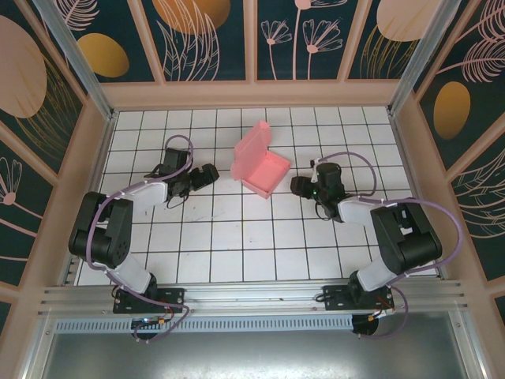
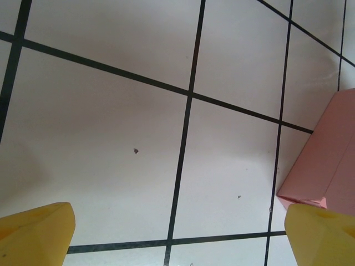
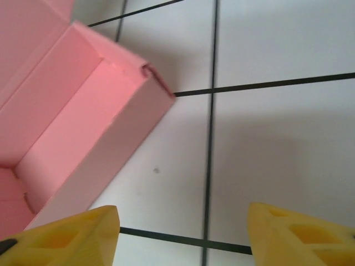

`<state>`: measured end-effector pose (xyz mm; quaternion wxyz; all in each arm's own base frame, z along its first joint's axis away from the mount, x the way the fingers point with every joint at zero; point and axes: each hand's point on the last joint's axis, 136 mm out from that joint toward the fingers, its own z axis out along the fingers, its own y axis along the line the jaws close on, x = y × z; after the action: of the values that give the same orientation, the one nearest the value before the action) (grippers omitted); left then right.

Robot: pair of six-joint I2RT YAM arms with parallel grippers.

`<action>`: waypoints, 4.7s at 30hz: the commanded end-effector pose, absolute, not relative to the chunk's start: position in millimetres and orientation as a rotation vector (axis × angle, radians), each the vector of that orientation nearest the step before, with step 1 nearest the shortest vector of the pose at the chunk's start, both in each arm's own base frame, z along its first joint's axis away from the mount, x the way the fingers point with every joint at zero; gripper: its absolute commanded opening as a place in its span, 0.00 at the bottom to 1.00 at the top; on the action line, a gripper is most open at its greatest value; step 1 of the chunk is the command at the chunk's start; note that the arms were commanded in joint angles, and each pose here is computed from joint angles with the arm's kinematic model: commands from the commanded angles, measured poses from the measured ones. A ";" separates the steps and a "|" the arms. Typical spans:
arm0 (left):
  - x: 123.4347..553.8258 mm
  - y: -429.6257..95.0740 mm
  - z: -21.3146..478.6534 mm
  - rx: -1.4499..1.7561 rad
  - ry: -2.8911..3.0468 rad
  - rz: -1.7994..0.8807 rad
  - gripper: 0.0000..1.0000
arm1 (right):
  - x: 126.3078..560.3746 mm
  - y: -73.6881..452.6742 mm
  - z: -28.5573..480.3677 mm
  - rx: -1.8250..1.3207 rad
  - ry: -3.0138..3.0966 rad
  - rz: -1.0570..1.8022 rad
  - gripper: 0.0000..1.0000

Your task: Fold the paper box

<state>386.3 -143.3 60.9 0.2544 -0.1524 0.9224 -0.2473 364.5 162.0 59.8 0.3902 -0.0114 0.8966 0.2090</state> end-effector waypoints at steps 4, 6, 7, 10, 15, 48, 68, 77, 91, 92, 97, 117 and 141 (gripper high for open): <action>394.8 -134.6 72.4 -0.453 2.438 -0.623 0.98 | 365.7 229.6 57.7 -0.182 2.264 0.630 0.60; 393.4 -128.9 75.3 -0.475 2.419 -0.593 0.99 | 365.5 258.2 56.4 -0.244 2.265 0.666 0.59; 392.2 -126.6 76.6 -0.480 2.413 -0.582 0.99 | 365.5 272.9 56.4 -0.277 2.260 0.686 0.59; 389.5 -123.2 76.8 -0.487 2.411 -0.566 0.99 | 368.6 312.4 61.5 -0.362 2.227 0.740 0.59; 387.5 -123.2 79.9 -0.493 2.400 -0.576 0.99 | 373.9 343.7 79.3 -0.448 2.177 0.773 0.63; 389.3 -121.2 85.8 -0.369 2.370 -0.528 0.99 | 485.6 250.6 65.0 0.113 2.328 0.270 0.39; 394.9 -119.0 75.7 -0.350 2.393 -0.480 0.99 | 477.6 272.6 57.5 -0.059 2.361 0.372 0.44; 397.3 -119.3 73.1 -0.346 2.404 -0.472 0.99 | 481.7 263.8 39.9 -0.100 2.422 0.182 0.35; 398.8 -120.5 69.7 -0.355 2.415 -0.476 0.99 | 471.3 254.0 16.9 -0.175 2.490 -0.035 0.00; 398.7 -120.9 70.2 -0.354 2.414 -0.477 0.99 | 468.2 251.2 12.0 -0.177 2.500 -0.050 0.00; 397.8 -120.0 69.8 -0.355 2.412 -0.475 0.99 | 453.2 240.9 -10.0 -0.212 2.546 -0.151 0.00; 400.0 -122.0 88.4 -0.352 2.343 -0.517 0.99 | 399.5 214.4 -3.2 -0.109 2.564 -0.099 0.00; 457.2 -208.6 228.6 0.788 1.917 -0.542 0.98 | 390.6 198.6 183.5 -0.255 2.031 0.558 0.72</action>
<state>466.8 -188.3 242.6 0.5124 0.2085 0.8038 -0.2188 397.2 190.5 164.1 0.4649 -0.0623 0.8589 0.2056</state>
